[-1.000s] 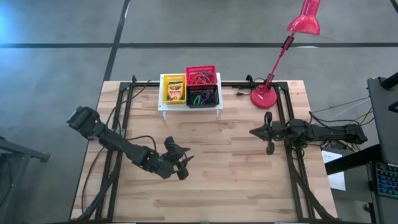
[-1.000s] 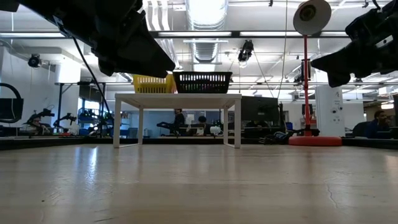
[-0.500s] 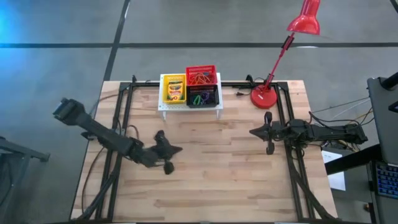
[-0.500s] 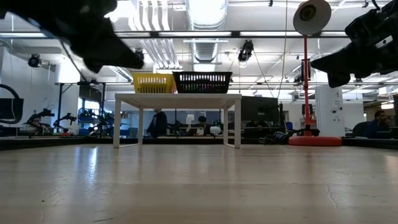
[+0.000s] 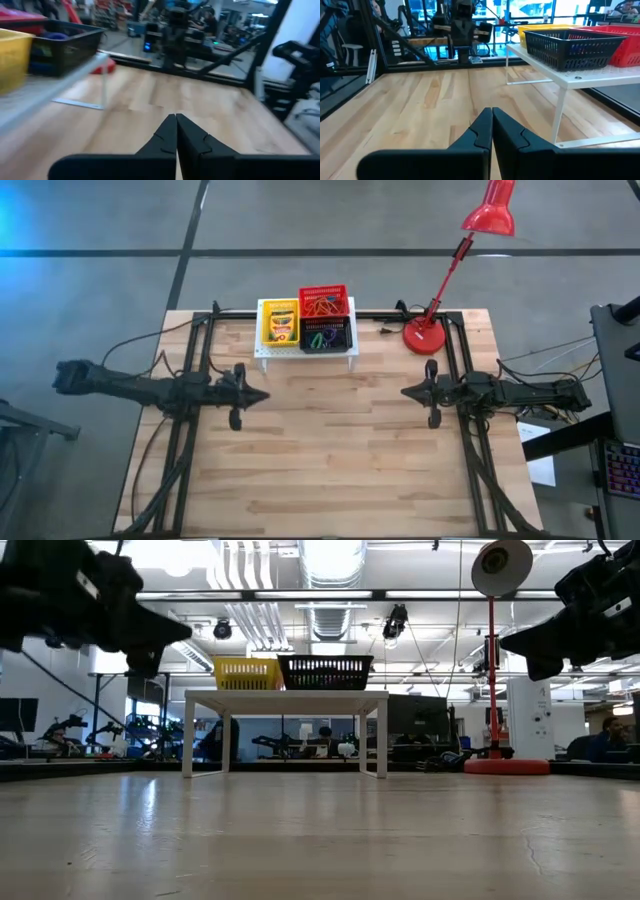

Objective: Pick & Place Office Desk Supplies
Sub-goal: Return to Home Position

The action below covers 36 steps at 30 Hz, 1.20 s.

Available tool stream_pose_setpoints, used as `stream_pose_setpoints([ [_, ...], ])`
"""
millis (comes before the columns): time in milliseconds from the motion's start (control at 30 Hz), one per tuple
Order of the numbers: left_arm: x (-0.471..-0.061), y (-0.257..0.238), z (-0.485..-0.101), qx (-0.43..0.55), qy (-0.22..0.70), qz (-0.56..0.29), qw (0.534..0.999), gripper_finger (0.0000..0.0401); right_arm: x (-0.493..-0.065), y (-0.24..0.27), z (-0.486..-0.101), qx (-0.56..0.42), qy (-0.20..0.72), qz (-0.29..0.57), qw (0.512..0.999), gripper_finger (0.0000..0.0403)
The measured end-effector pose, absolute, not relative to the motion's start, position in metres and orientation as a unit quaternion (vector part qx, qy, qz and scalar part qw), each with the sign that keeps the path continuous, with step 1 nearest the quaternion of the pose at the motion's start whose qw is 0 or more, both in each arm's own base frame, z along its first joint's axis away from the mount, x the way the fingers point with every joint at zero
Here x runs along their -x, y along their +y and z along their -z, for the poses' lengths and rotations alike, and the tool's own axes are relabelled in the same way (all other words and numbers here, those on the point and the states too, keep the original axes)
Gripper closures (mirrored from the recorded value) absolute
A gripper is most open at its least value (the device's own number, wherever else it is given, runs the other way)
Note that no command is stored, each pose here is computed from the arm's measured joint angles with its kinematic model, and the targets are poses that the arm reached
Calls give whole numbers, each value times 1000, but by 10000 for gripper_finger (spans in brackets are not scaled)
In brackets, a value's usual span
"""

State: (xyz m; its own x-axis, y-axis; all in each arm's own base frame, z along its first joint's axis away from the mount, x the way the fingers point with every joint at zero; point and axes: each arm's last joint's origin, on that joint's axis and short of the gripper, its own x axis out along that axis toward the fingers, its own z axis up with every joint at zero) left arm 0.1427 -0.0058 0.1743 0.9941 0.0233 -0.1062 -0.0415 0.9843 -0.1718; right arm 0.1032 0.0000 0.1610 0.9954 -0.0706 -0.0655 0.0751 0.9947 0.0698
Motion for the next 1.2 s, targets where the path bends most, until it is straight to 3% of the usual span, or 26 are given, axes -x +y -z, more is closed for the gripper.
stream_pose_setpoints([
  [200, -127, -5, -158, 64, 45, -16, 997, 400, -103, 0, -161, -37, 31, 36, 998, 394],
  [733, -117, -6, -130, 38, 194, -17, 980, 379, -103, 0, -161, -37, 31, 36, 998, 394],
  [967, -116, -6, -131, 40, 186, -13, 982, 378, -103, 0, -161, -36, 31, 37, 998, 394],
  [1200, -109, -7, -149, 53, 92, 1, 994, 378, -103, 0, -161, -37, 31, 37, 998, 394],
])
